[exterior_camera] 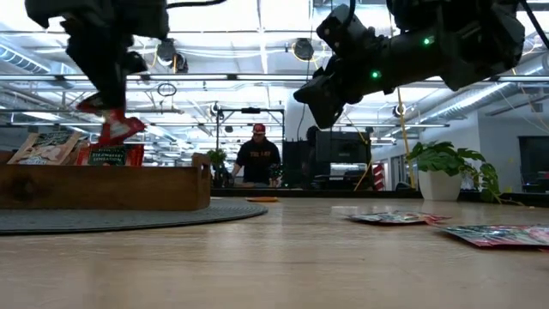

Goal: Pick & Place Tea
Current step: Put the red tea bag into the middle section of the wooden organizer

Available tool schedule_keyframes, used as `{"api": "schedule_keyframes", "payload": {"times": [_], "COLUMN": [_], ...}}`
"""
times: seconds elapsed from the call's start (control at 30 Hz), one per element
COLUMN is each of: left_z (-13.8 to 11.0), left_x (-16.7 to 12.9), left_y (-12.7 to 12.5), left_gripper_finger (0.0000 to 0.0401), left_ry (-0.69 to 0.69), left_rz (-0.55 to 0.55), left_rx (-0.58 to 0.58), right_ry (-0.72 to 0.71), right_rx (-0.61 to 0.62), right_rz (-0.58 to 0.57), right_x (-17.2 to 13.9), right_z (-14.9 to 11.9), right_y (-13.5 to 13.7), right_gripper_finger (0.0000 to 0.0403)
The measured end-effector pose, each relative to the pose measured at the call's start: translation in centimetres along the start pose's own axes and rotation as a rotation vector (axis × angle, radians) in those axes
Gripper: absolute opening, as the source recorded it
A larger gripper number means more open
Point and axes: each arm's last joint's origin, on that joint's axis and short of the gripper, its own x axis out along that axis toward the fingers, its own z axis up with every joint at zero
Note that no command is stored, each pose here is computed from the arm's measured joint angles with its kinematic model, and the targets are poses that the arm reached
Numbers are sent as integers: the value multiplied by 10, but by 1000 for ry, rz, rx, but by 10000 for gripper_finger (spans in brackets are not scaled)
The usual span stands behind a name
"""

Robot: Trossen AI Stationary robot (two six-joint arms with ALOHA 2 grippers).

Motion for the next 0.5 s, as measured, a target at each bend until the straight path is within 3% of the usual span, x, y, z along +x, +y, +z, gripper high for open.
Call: {"api": "schedule_keyframes", "payload": {"times": [0.23, 0.5], "left_z": [0, -2], "left_x": [6, 28], "left_y": [-5, -7], "left_gripper_finger": [3, 3], "left_ry": [50, 212], "left_rz": [1, 30], "left_rx": [12, 35], "right_ry": [-1, -2], "right_rx": [-1, 0], "right_rz": [3, 3], "right_x": [0, 0], "right_z": [0, 0], "right_y": [0, 0], "right_gripper_finger": [63, 63]}}
